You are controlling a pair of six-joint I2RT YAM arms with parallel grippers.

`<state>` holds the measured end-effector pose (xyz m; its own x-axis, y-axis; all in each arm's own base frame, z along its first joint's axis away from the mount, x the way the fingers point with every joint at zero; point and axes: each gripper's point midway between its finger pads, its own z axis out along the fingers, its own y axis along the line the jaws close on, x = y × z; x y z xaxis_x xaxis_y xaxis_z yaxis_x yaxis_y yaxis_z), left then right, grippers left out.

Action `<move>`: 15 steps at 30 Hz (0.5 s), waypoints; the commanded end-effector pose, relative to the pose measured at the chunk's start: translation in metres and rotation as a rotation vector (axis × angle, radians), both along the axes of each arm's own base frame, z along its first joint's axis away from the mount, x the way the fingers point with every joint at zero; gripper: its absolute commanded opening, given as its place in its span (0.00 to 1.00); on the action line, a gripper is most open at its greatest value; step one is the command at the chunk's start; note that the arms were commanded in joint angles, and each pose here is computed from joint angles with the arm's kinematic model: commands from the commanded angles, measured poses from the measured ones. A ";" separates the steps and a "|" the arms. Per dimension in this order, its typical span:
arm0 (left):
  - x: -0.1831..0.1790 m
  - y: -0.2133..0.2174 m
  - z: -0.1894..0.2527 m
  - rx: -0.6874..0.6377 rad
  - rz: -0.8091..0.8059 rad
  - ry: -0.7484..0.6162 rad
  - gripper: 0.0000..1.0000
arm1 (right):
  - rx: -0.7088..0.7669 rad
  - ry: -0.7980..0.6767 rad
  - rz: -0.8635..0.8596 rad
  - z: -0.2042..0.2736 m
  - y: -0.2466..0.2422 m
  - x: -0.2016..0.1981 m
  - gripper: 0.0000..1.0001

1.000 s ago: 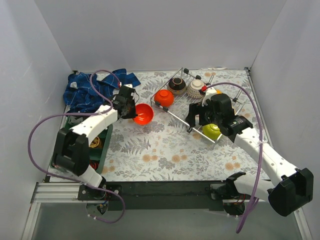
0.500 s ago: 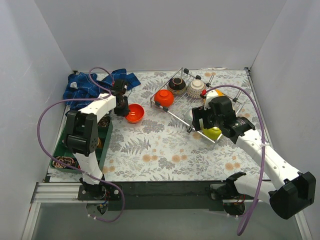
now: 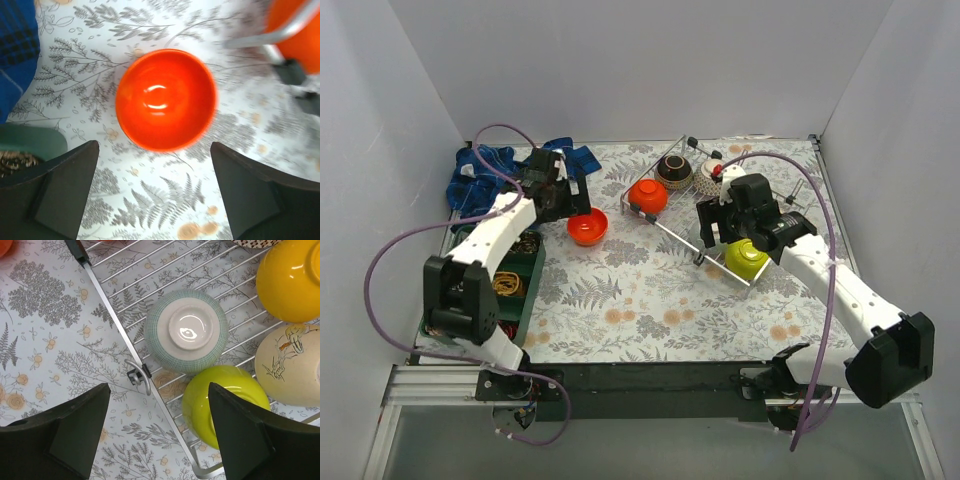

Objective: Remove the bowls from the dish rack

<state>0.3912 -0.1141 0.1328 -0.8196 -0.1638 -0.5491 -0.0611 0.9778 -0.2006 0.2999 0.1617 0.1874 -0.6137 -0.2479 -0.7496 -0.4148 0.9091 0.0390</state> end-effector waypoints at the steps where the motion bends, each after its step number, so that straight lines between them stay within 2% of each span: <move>1: -0.035 -0.014 0.067 -0.151 -0.052 -0.151 0.98 | 0.013 0.013 -0.040 0.009 0.006 0.015 0.86; 10: -0.106 -0.020 0.101 -0.379 -0.010 -0.288 0.98 | 0.025 0.107 -0.138 -0.016 0.013 0.030 0.81; 15: -0.127 -0.016 0.094 -0.389 -0.006 -0.292 0.98 | 0.054 0.159 -0.172 -0.034 0.016 0.034 0.80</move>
<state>0.2740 -0.1252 0.2240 -0.6419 -0.3683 -0.6726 0.0535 0.8535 -0.5184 0.3214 0.1732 0.1473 -0.7533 -0.1708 -0.6351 -0.2936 0.9515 0.0924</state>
